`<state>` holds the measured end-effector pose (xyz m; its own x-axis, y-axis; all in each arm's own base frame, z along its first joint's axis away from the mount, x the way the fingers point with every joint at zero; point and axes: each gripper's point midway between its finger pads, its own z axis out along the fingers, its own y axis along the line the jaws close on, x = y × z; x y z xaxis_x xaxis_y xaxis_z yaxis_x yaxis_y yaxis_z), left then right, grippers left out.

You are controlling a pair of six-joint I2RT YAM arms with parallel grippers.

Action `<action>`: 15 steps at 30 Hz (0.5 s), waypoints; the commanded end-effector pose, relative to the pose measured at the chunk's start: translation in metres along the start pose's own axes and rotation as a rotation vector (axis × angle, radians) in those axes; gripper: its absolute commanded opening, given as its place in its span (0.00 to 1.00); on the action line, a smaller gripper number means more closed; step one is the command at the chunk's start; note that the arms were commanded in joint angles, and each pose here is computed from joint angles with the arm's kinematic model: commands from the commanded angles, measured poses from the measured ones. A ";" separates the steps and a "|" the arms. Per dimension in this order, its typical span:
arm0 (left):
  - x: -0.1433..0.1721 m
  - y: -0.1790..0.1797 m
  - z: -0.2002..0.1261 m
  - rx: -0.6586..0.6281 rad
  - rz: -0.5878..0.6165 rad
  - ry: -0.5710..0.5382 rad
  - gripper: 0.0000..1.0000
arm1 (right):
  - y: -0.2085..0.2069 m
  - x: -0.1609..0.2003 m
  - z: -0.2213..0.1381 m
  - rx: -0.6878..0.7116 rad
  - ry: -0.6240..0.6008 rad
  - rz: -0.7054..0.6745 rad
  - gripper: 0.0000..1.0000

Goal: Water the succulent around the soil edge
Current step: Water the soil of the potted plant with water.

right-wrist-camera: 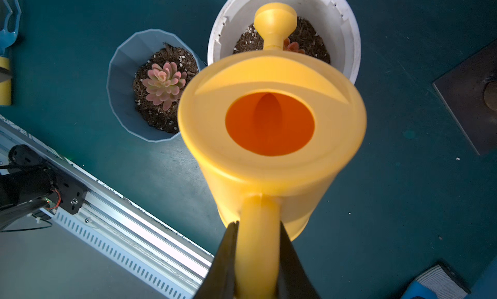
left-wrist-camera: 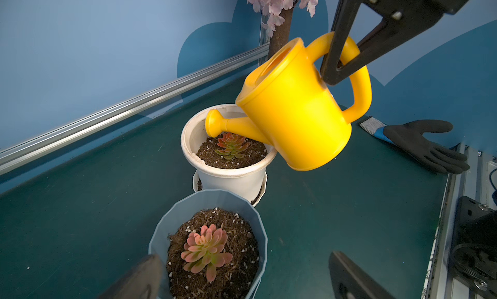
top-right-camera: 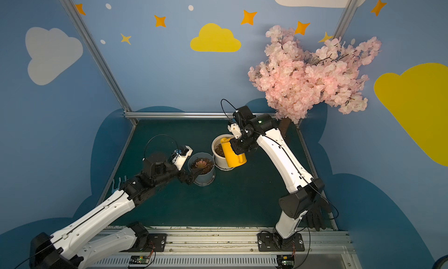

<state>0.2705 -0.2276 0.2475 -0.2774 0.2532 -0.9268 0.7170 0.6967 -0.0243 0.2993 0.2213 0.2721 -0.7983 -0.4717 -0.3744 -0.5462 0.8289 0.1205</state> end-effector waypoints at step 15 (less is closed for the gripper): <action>0.002 -0.001 0.001 0.005 0.013 -0.004 1.00 | 0.019 0.010 -0.011 -0.037 -0.010 -0.062 0.00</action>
<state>0.2705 -0.2276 0.2477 -0.2771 0.2530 -0.9269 0.7168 0.6969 -0.0241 0.2887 0.2313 0.2691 -0.7817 -0.5063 -0.3642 -0.5802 0.8045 0.1269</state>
